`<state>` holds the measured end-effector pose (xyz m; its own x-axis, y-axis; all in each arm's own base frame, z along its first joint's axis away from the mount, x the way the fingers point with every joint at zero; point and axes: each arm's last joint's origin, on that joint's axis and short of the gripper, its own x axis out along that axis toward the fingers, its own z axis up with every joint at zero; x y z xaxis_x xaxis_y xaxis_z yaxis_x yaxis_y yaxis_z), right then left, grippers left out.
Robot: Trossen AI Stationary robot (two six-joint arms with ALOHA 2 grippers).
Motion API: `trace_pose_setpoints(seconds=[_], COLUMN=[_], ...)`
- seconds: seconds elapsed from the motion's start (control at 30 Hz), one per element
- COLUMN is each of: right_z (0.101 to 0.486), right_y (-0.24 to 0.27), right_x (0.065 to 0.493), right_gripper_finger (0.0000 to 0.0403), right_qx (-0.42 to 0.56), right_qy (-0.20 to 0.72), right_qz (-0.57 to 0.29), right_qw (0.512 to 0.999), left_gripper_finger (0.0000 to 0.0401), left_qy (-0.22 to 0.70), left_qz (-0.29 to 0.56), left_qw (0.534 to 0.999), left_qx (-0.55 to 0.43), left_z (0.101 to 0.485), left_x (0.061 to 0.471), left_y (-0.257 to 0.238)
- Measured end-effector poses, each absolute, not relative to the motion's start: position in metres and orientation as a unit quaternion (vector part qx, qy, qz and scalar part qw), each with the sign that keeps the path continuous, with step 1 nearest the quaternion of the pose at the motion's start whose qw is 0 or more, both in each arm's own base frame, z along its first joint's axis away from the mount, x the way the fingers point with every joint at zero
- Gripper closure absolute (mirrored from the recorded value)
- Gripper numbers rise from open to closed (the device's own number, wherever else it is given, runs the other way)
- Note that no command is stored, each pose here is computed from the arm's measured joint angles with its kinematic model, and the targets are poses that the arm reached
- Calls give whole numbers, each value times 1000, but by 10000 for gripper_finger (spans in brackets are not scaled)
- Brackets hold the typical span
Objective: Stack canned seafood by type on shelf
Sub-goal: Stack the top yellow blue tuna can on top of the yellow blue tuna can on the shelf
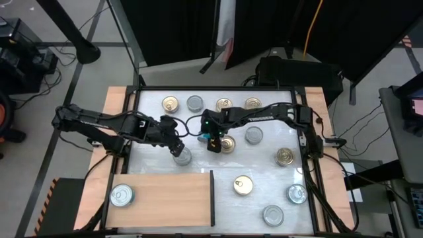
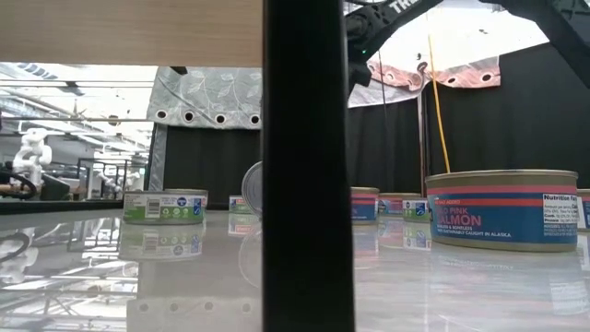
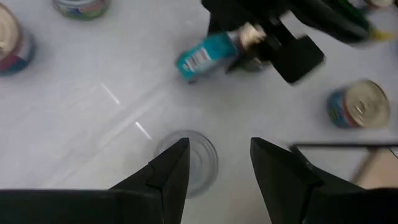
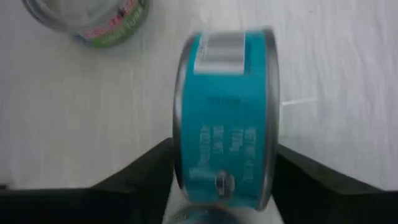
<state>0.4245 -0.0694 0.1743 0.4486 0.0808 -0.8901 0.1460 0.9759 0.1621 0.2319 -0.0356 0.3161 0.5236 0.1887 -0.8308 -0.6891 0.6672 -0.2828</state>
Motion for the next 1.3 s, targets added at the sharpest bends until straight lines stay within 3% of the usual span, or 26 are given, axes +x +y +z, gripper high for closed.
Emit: trace_pose_setpoints(seconds=[0.13,0.2,0.4,0.6,0.77,0.97,1.3], right_z=[189,202,256,323,363,381,388], right_y=[-68,-67,-61,-41,-26,-17,-13], right_x=[418,413,393,363,343,338,343], right_gripper_finger=[273,294,294,261,269,277,273], right_qx=[108,106,117,173,201,220,224], right_qy=[524,516,467,382,314,267,231], right_qz=[-16,-10,19,77,118,129,139], right_qw=[845,850,876,904,920,929,937], left_gripper_finger=[212,202,170,139,104,68,66], left_qy=[407,404,376,239,151,110,158], left_qz=[238,229,211,152,145,108,40], left_qw=[827,830,850,919,953,974,971], left_qx=[-305,-309,-301,-273,-220,-165,-177], left_z=[322,326,336,365,383,395,384], left_x=[223,218,207,216,224,233,246], left_y=[-48,-52,-58,-57,-50,-40,-30])
